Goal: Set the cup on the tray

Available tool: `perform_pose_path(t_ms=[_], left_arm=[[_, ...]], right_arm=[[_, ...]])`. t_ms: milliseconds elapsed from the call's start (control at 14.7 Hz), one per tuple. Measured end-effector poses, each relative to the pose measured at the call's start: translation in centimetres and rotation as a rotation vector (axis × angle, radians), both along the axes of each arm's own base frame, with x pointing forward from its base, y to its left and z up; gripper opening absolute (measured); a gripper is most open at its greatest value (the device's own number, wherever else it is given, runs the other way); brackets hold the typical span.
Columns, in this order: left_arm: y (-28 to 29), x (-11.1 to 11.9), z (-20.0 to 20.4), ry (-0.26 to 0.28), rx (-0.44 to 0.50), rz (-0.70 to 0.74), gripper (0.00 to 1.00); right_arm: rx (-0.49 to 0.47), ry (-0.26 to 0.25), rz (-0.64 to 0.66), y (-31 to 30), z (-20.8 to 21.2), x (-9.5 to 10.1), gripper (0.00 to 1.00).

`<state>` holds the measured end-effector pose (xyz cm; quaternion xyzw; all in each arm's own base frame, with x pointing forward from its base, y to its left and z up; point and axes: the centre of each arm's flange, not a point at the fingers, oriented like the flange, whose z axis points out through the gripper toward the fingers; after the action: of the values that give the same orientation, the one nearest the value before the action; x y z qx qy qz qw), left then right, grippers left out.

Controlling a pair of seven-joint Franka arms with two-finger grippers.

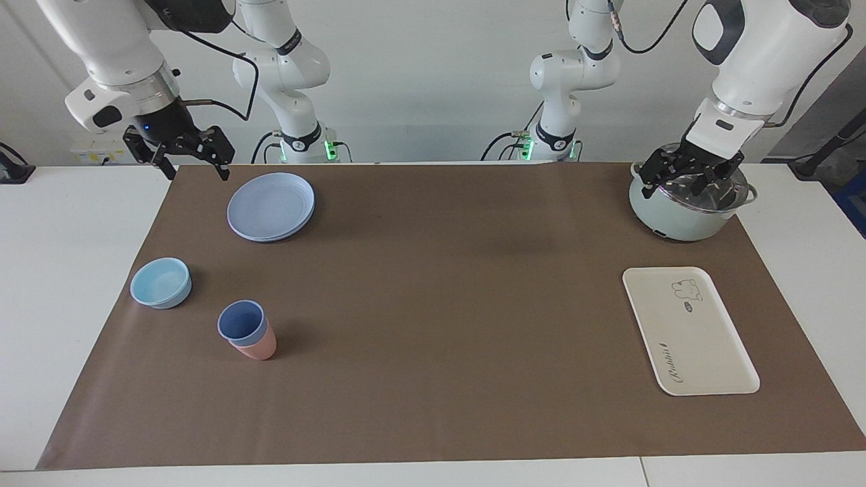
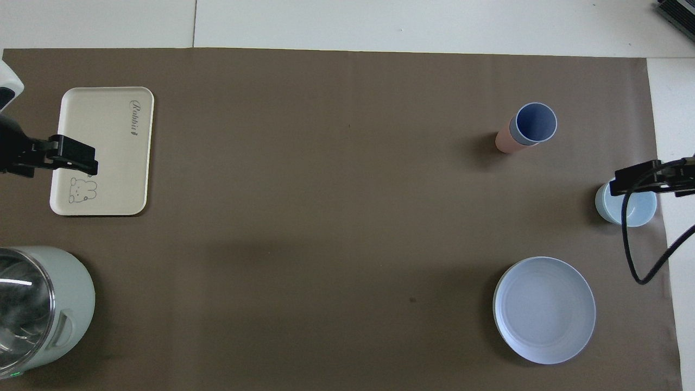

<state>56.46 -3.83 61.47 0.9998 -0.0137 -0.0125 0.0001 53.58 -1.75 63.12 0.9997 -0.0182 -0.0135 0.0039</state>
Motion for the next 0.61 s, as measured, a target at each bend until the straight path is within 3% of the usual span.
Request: perform_pose_path(t_ms=[611], left_arm=[[0.11,0.02,-0.19,0.002,0.0,0.002,1.0]], right_arm=[[0.0,-0.002,0.001,0.03,0.12,-0.07,1.0]])
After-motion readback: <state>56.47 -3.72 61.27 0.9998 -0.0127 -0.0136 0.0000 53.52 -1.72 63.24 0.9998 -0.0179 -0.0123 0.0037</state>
